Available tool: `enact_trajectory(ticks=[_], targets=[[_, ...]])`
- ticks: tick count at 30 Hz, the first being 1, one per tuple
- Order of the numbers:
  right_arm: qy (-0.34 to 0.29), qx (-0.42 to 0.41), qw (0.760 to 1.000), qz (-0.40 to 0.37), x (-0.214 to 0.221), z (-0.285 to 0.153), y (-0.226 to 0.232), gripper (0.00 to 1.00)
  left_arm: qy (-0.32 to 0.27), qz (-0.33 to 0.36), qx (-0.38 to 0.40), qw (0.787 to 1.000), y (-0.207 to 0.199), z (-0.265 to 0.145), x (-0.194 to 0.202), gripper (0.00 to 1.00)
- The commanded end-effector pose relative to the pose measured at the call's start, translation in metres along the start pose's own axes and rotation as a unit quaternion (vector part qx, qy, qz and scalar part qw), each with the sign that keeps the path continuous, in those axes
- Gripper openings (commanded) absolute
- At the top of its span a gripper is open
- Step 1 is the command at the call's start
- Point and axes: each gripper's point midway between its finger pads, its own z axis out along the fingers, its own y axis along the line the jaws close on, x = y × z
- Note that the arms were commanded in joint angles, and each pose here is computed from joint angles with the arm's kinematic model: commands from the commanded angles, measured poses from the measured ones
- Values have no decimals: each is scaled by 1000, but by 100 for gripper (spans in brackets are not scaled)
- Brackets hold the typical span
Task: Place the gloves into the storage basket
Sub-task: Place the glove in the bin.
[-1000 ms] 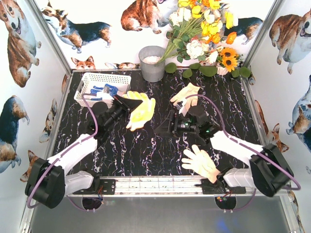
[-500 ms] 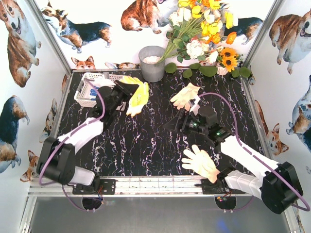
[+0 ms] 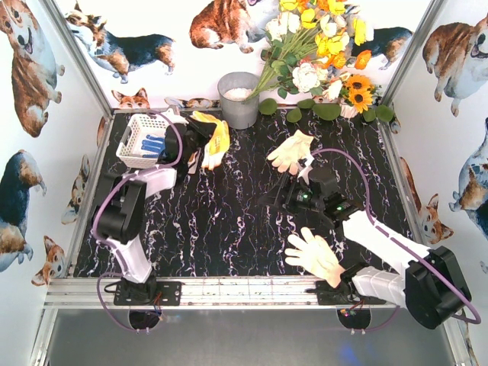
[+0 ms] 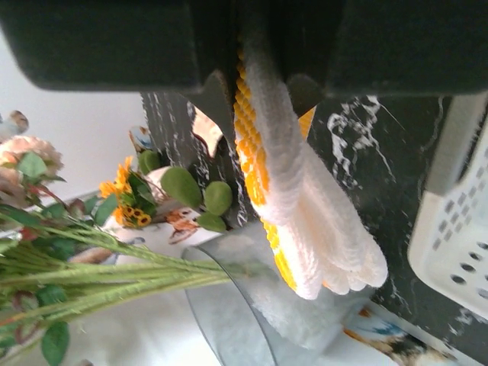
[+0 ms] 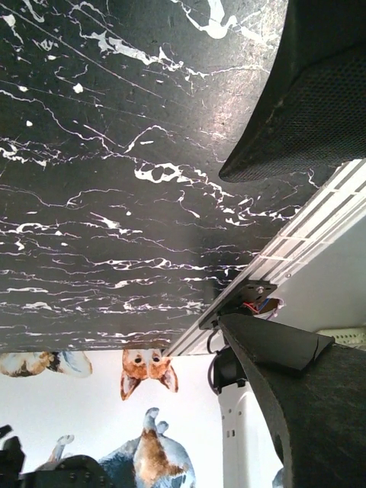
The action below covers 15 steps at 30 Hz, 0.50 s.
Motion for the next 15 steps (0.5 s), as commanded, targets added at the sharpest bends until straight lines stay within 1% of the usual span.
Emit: enact_trajectory(ticks=[1, 7, 10, 12, 15], targets=[[-31, -27, 999, -17, -20, 0, 21, 72, -64, 25, 40, 997, -8, 20, -42, 0], [-32, -22, 999, -10, -20, 0, 19, 71, -111, 23, 38, 993, 9, 21, -67, 0], [-31, -24, 999, -12, -21, 0, 21, 72, -127, 15, 48, 991, 11, 20, -75, 0], [-21, -15, 1000, -6, -18, 5, 15, 71, -134, 11, 51, 990, 12, 19, -80, 0], [-18, -16, 1000, -5, -17, 7, 15, 72, -148, 14, 45, 988, 16, 17, -88, 0]])
